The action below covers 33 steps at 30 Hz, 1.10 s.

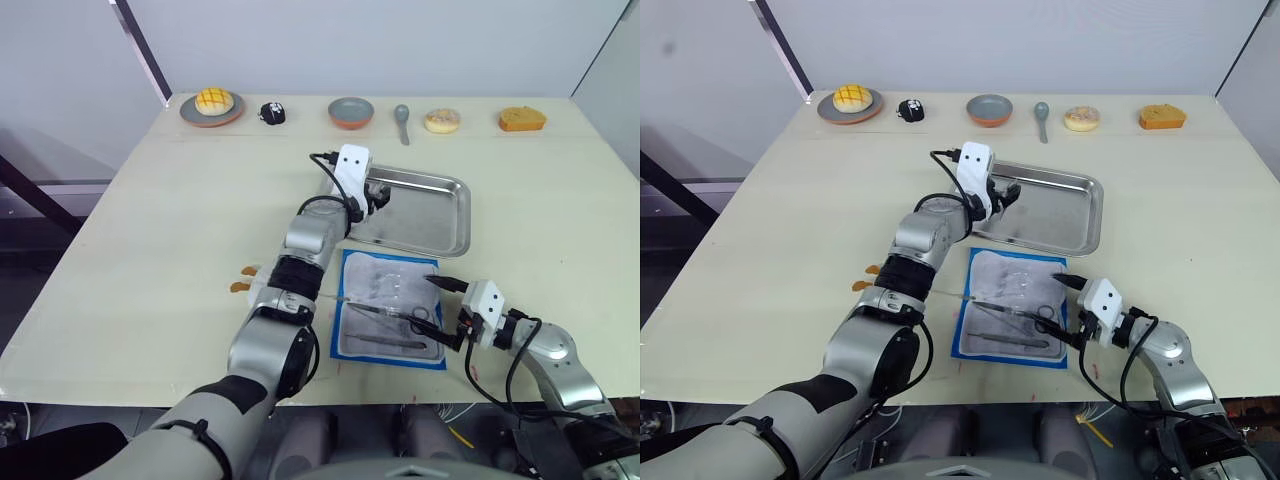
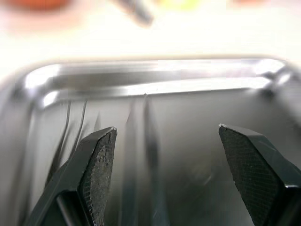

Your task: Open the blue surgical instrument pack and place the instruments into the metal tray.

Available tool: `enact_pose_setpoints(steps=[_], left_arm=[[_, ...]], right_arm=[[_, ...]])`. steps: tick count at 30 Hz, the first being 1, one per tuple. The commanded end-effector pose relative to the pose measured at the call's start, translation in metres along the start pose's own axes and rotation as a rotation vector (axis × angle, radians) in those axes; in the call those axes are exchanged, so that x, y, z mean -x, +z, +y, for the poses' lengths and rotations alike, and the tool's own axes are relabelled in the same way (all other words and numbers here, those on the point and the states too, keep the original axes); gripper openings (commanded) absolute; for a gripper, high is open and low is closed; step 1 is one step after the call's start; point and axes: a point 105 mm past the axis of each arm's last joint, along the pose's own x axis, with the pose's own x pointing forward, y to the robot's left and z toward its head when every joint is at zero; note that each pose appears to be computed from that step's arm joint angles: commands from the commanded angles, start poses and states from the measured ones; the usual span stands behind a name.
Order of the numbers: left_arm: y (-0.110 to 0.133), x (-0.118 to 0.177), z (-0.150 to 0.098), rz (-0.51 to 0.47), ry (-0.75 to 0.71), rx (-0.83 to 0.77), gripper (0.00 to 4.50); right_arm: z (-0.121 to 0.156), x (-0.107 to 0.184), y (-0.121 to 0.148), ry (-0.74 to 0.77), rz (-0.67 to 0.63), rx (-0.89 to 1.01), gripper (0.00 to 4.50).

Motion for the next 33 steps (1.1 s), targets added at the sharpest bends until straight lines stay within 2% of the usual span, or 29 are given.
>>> enact_pose_setpoints(steps=[1,6,10,14,17,21,22,24,28,33], left_arm=[[0.025,0.017,-0.005,-0.136,-0.157,-0.004,3.65],[0.031,0.044,0.0,-0.184,-0.322,-0.078,3.65],[0.03,0.078,0.003,-0.186,-0.524,-0.157,3.65],[0.024,0.111,0.004,-0.118,-0.736,-0.249,3.65],[0.024,0.13,0.006,-0.099,-0.835,-0.297,3.65],[0.009,0.16,0.012,0.005,-0.973,-0.413,3.65],[0.006,0.168,0.012,0.026,-1.008,-0.43,3.93],[0.001,0.18,0.014,0.064,-1.057,-0.465,4.47],[-0.006,0.197,0.023,0.134,-1.103,-0.562,4.47],[0.001,0.209,0.022,0.112,-1.146,-0.596,4.47]], right_arm=[[0.018,0.009,-0.052,0.022,0.212,-0.098,4.5],[0.018,0.009,-0.053,0.024,0.212,-0.101,4.5],[0.018,0.009,-0.053,0.024,0.211,-0.102,4.5],[0.018,0.009,-0.053,0.028,0.212,-0.101,4.5],[0.017,0.01,-0.053,0.029,0.213,-0.1,4.5],[0.018,0.011,-0.053,0.031,0.216,-0.1,4.5],[0.018,0.011,-0.054,0.032,0.216,-0.1,4.5],[0.018,0.012,-0.054,0.031,0.218,-0.1,4.5],[0.018,0.013,-0.055,0.031,0.218,-0.102,4.5],[0.018,0.014,-0.055,0.029,0.218,-0.102,4.5]])
